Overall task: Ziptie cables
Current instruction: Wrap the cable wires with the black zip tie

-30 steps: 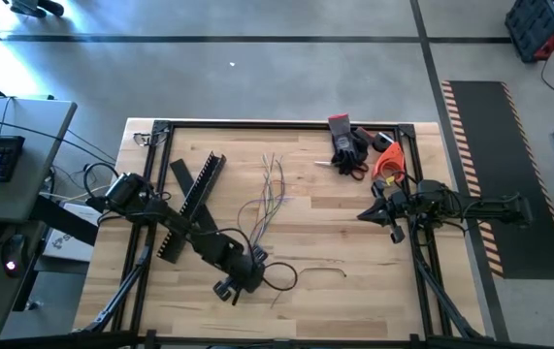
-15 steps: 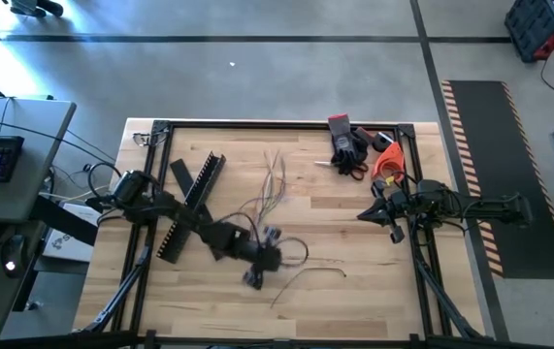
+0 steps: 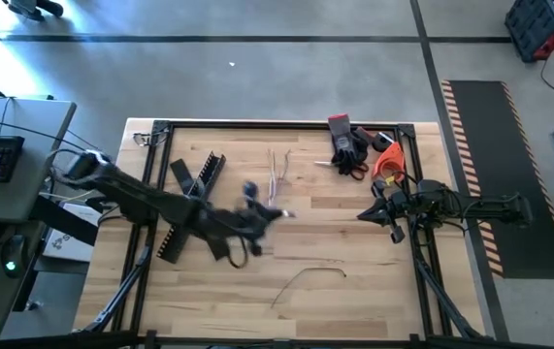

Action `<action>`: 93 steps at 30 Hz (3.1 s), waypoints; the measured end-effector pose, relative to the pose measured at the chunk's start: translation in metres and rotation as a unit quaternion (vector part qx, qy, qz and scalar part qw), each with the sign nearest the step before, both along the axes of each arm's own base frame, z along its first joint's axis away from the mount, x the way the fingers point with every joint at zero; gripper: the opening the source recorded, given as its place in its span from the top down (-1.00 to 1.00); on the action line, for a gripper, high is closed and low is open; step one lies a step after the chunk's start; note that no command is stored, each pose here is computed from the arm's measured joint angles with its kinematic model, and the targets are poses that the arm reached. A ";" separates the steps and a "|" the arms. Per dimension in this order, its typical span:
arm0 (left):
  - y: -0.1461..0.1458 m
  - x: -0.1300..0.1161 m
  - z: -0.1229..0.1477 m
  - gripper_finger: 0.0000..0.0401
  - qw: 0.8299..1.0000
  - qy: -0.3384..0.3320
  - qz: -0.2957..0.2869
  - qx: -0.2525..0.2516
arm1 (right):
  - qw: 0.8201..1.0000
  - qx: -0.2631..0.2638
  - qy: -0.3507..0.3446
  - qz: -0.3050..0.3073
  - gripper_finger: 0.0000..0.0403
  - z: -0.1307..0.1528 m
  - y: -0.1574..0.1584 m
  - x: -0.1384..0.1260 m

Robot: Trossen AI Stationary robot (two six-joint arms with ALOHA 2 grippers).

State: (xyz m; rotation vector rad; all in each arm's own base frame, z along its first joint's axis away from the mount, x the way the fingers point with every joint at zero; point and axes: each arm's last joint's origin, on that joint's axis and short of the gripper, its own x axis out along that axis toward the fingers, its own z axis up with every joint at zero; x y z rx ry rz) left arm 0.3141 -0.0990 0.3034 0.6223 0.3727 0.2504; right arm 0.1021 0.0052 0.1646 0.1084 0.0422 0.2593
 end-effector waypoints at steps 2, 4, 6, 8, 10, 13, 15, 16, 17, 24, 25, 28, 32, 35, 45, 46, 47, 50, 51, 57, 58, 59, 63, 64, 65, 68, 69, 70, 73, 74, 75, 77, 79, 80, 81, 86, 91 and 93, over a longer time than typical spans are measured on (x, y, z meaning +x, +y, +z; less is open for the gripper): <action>0.009 -0.021 0.030 1.00 0.999 -0.041 0.025 0.011 | 1.000 0.000 0.000 0.000 1.00 0.000 0.000 0.000; 0.015 -0.046 0.058 1.00 0.996 -0.081 0.042 0.022 | 1.000 0.000 0.000 0.000 1.00 0.000 0.000 0.000; 0.021 -0.073 0.085 1.00 0.991 -0.127 0.048 0.022 | 1.000 0.000 0.000 0.000 1.00 0.000 0.000 0.000; 0.028 -0.099 0.108 1.00 0.983 -0.179 0.046 0.007 | 1.000 0.000 0.000 0.000 1.00 0.000 0.000 0.000; 0.036 -0.122 0.128 1.00 0.972 -0.231 0.044 -0.015 | 1.000 0.000 0.000 0.000 1.00 0.000 0.000 0.000; 0.044 -0.148 0.143 1.00 0.961 -0.274 0.028 -0.037 | 1.000 0.000 0.000 0.000 1.00 0.000 0.000 0.000; 0.047 -0.153 0.145 1.00 0.958 -0.280 0.027 -0.049 | 1.000 0.000 0.000 0.000 1.00 0.000 0.000 0.000; 0.048 -0.152 0.142 1.00 0.961 -0.272 0.028 -0.052 | 1.000 0.000 0.000 0.000 1.00 0.000 0.000 0.000; 0.047 -0.148 0.137 1.00 0.965 -0.254 0.028 -0.054 | 1.000 0.000 0.000 0.000 1.00 0.000 0.000 0.000; 0.037 -0.080 0.081 1.00 0.988 -0.119 0.012 -0.102 | 1.000 0.000 0.000 0.000 1.00 0.000 0.000 0.000; 0.036 -0.068 0.073 1.00 0.989 -0.107 0.015 -0.104 | 1.000 0.000 0.000 0.000 1.00 0.000 0.000 0.000; 0.034 -0.028 0.044 1.00 0.991 -0.077 0.006 -0.109 | 1.000 0.000 0.000 0.000 1.00 0.000 0.000 0.000; 0.042 0.023 0.007 1.00 0.989 -0.084 -0.021 -0.124 | 1.000 0.000 0.000 0.000 1.00 0.000 0.000 0.000; 0.057 0.058 -0.028 1.00 0.984 -0.091 -0.046 -0.147 | 1.000 0.000 0.000 0.000 1.00 0.000 0.000 0.000; 0.101 0.118 -0.134 1.00 0.946 -0.184 -0.112 -0.243 | 1.000 0.000 0.000 0.000 1.00 0.000 0.000 0.000; 0.102 0.121 -0.146 1.00 0.943 -0.187 -0.110 -0.251 | 1.000 0.000 0.000 0.000 1.00 0.000 0.000 0.000; 0.103 0.124 -0.154 1.00 0.942 -0.187 -0.107 -0.258 | 1.000 0.000 0.000 0.000 1.00 0.000 0.000 0.000; 0.103 0.135 -0.176 1.00 0.935 -0.189 -0.103 -0.282 | 1.000 0.000 0.000 0.000 1.00 0.000 0.000 0.000; 0.102 0.140 -0.182 1.00 0.933 -0.187 -0.101 -0.291 | 1.000 0.000 0.000 0.000 1.00 0.000 0.000 0.000; 0.099 0.166 -0.194 0.79 0.920 -0.169 -0.114 -0.335 | 1.000 0.000 0.000 0.000 1.00 0.000 0.000 0.000; 0.099 0.168 -0.193 0.72 0.917 -0.162 -0.115 -0.346 | 1.000 0.000 0.000 0.000 1.00 0.000 0.000 0.000; 0.099 0.170 -0.189 0.63 0.914 -0.159 -0.115 -0.356 | 1.000 0.000 0.000 0.000 1.00 0.000 0.000 0.000; 0.097 0.170 -0.169 0.34 0.906 -0.145 -0.125 -0.377 | 1.000 0.000 0.000 0.000 1.00 0.000 0.000 0.000; 0.097 0.169 -0.161 0.29 0.907 -0.131 -0.129 -0.379 | 1.000 0.000 0.000 0.000 1.00 0.000 0.000 0.000; 0.097 0.167 -0.154 0.24 0.910 -0.112 -0.127 -0.379 | 1.000 0.000 0.000 0.000 1.00 0.000 0.000 0.000; 0.097 0.156 -0.134 0.19 0.929 -0.038 -0.087 -0.359 | 1.000 0.000 0.000 0.000 1.00 0.000 0.000 0.000; 0.096 0.151 -0.127 0.19 0.936 -0.017 -0.068 -0.345 | 1.000 0.000 0.000 0.000 1.00 0.000 0.000 0.000; 0.094 0.146 -0.122 0.19 0.943 -0.001 -0.052 -0.330 | 1.000 0.000 0.001 0.000 1.00 0.000 0.000 0.000; 0.075 0.133 -0.107 0.24 0.955 -0.030 -0.063 -0.290 | 1.000 0.000 0.001 0.000 1.00 0.000 0.000 0.000; 0.066 0.126 -0.104 0.27 0.954 -0.049 -0.082 -0.284 | 1.000 0.000 0.000 0.000 1.00 0.000 0.000 0.000; 0.058 0.119 -0.106 0.29 0.953 -0.066 -0.100 -0.279 | 1.000 0.000 0.001 0.000 1.00 0.000 0.000 0.000; 0.045 0.102 -0.109 0.33 0.950 -0.099 -0.112 -0.272 | 1.000 0.000 0.001 0.000 1.00 0.000 0.000 0.000; 0.040 0.084 -0.114 0.37 0.954 -0.132 -0.089 -0.255 | 1.000 0.000 0.001 0.000 1.00 0.000 0.000 0.000; 0.039 0.075 -0.118 0.38 0.958 -0.139 -0.071 -0.242 | 1.000 0.000 0.001 0.000 1.00 0.000 0.000 0.000; 0.040 0.067 -0.122 0.39 0.960 -0.146 -0.056 -0.233 | 1.000 0.000 0.001 0.000 1.00 0.000 0.000 0.000; 0.042 0.034 -0.130 0.42 0.954 -0.168 -0.008 -0.246 | 1.000 0.000 0.001 0.000 1.00 0.000 0.000 0.000; 0.030 0.013 -0.105 0.43 0.946 -0.201 -0.043 -0.250 | 1.000 0.000 0.001 0.000 1.00 0.000 0.000 0.000; 0.022 0.003 -0.091 0.43 0.949 -0.210 -0.053 -0.231 | 1.000 0.000 0.001 0.000 1.00 0.000 0.000 0.000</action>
